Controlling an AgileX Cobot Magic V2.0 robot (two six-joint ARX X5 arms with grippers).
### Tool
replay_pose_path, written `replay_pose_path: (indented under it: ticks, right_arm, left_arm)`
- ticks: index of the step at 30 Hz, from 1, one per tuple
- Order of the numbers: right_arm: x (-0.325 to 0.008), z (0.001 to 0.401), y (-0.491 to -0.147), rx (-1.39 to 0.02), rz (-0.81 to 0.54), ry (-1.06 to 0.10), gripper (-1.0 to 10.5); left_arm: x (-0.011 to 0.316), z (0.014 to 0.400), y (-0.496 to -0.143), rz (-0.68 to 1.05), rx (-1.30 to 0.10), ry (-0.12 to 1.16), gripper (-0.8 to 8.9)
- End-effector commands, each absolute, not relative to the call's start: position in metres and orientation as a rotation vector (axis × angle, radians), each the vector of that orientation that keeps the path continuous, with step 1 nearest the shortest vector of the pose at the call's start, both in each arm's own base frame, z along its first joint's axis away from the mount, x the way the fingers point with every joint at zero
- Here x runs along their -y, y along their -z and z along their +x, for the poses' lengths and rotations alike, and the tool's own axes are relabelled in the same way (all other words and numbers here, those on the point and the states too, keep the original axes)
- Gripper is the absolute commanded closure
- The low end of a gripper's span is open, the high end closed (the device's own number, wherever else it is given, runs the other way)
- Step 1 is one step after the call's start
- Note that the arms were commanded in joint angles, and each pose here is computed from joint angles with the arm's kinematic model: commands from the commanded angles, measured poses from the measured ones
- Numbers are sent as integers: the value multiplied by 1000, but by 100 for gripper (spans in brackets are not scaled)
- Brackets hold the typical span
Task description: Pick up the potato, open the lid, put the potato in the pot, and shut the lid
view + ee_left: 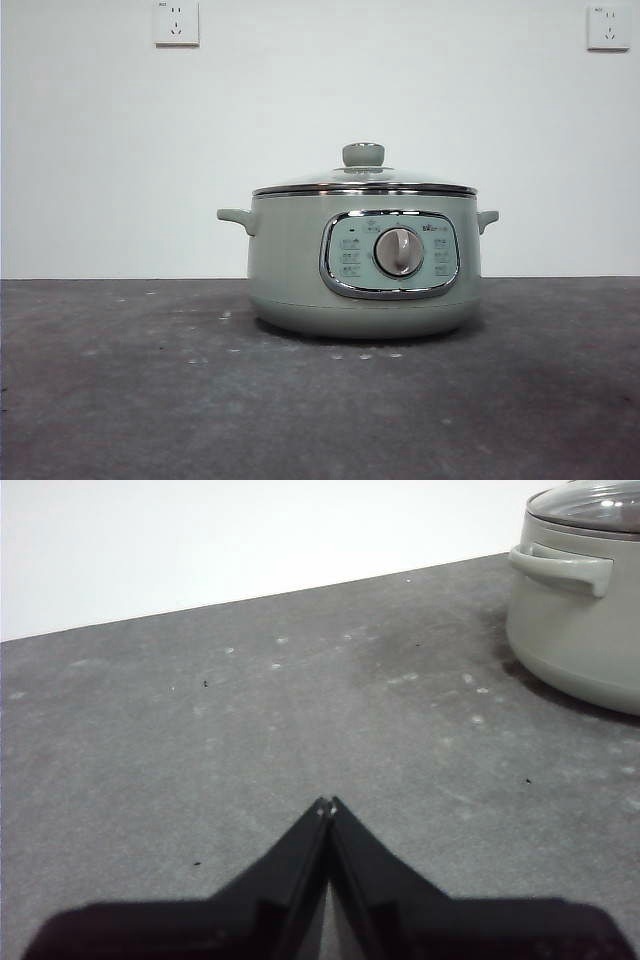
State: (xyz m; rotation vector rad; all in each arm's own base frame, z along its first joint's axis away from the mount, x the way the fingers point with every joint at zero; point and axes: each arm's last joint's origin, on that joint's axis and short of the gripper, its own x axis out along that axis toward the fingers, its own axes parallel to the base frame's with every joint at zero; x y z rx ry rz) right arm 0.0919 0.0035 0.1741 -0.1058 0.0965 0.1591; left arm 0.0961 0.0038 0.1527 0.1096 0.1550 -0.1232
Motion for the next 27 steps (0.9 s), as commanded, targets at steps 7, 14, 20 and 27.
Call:
replay_pose_path:
  ticks: [7, 14, 20, 27]
  right_arm:
    - [-3, 96, -152, -154, -91, -148, 946]
    - [-3, 96, -151, -157, -91, -151, 946]
    - [-3, 96, -151, -158, -91, -151, 946]
    - [-3, 96, -151, -158, -91, -151, 946]
  left_arm:
    - [-4, 97, -150, 99, -160, 119, 817]
    - [-4, 97, -150, 99, -160, 119, 817]
    - [-4, 97, -150, 99, -160, 119, 817]
    - [-4, 97, -150, 99, -160, 119, 817]
